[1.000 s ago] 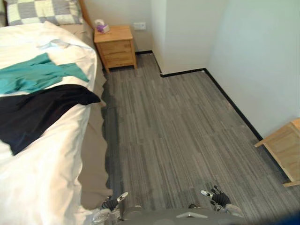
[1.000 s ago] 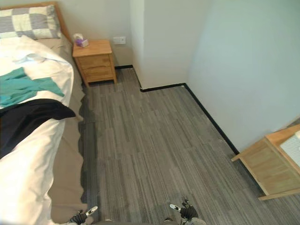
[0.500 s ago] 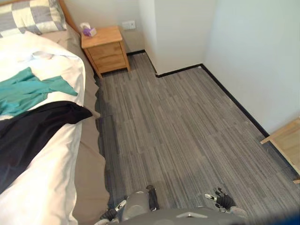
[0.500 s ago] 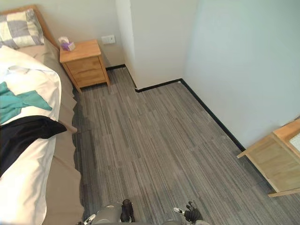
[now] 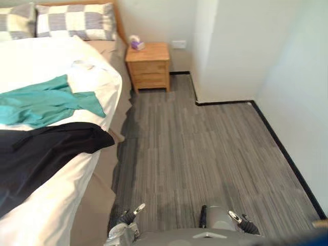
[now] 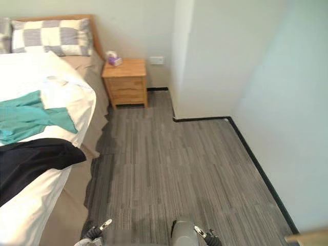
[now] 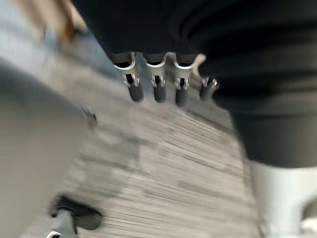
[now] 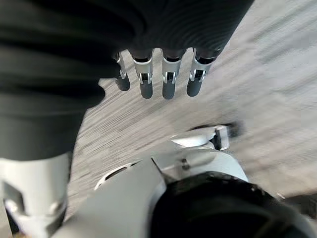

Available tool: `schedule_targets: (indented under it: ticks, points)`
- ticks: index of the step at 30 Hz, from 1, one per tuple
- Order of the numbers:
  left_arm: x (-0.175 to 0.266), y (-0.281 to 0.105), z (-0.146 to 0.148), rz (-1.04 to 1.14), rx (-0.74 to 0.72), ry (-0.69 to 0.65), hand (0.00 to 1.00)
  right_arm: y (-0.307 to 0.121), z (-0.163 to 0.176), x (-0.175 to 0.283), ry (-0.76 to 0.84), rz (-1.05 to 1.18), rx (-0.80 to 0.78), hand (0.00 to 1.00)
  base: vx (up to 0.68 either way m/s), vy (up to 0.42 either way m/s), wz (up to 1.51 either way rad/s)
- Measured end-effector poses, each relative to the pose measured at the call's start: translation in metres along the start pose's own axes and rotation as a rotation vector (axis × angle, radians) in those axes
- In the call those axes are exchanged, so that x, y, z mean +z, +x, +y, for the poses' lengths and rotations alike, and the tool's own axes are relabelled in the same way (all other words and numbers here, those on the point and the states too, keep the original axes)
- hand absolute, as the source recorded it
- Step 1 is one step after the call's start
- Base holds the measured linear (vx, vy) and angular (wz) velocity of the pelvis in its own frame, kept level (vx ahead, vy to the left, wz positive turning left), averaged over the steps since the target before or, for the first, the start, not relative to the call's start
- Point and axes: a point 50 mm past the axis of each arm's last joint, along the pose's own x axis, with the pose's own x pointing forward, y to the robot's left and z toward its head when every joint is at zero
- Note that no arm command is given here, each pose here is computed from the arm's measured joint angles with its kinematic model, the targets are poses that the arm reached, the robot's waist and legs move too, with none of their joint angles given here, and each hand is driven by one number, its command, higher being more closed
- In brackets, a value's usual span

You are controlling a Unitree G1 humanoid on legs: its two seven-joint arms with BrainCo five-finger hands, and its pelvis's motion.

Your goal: Tidy the bed and pick cloth on bed and put in laundry

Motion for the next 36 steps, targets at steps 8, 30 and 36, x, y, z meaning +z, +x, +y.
schedule_targets:
  ticks: [8,30,36]
  points:
    - [-0.011,-0.002,-0.016,0.025,0.006,-0.015,0.0,0.002,-0.01,0.009,-0.025,0.004,-0.027,0.0,0.45,-0.271,0.14]
    - [-0.002,-0.002,0.01,-0.01,0.056,-0.013,0.0,0.012,0.02,0.033,-0.224,-0.056,0.078,0.0,0.39,0.095,-0.14]
    - [-0.002,0.0,0.025,0.064,0.09,0.097,0.0,0.014,0.015,0.046,-0.208,-0.116,0.03,0.0,0.26,-0.004,0.02]
